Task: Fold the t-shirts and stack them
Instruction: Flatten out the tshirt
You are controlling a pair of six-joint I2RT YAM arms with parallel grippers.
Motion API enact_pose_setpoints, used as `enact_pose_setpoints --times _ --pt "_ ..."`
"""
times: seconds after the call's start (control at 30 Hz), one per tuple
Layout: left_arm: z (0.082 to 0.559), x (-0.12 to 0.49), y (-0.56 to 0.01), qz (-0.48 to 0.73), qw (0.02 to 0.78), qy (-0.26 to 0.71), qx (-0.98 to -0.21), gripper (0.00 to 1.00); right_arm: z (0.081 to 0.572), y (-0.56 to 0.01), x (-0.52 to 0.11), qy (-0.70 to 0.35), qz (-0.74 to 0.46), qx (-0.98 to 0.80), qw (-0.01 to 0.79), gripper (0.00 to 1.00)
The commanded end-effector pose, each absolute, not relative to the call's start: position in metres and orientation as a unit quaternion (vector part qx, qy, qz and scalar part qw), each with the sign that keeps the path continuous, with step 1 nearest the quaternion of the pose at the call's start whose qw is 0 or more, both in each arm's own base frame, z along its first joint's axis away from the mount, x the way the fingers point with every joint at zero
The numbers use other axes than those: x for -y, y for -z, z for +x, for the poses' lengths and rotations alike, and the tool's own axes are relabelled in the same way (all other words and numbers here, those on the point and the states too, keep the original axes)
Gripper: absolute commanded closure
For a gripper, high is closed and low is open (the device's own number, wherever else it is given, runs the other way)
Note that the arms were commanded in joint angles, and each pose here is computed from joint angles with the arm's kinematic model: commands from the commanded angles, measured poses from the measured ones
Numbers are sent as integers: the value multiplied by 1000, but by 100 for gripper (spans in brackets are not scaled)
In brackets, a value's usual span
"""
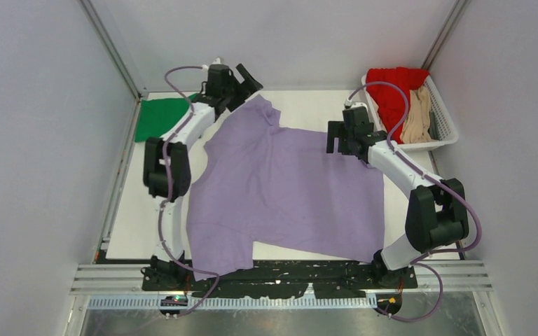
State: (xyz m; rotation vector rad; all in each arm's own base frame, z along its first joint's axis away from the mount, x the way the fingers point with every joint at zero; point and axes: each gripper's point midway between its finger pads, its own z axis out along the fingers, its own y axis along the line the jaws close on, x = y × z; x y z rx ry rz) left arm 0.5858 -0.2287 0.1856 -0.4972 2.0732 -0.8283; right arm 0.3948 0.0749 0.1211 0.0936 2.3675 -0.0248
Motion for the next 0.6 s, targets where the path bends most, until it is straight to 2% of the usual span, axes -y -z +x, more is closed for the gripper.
enact_pose_setpoints --times 0.0,0.2,0.37,0.57 --pt "489 230 -203 -91 381 363 -846 0 392 -99 -76 -41 76 -936 340 5" --pt "397 206 -108 -99 284 326 -896 0 392 -92 -72 -32 60 -943 327 5" --pt "370 183 -65 -118 234 279 -924 0 390 -88 -70 -28 54 -945 320 5" --pt "345 151 -37 -159 212 235 -935 0 386 -87 -67 -21 53 -946 318 5"
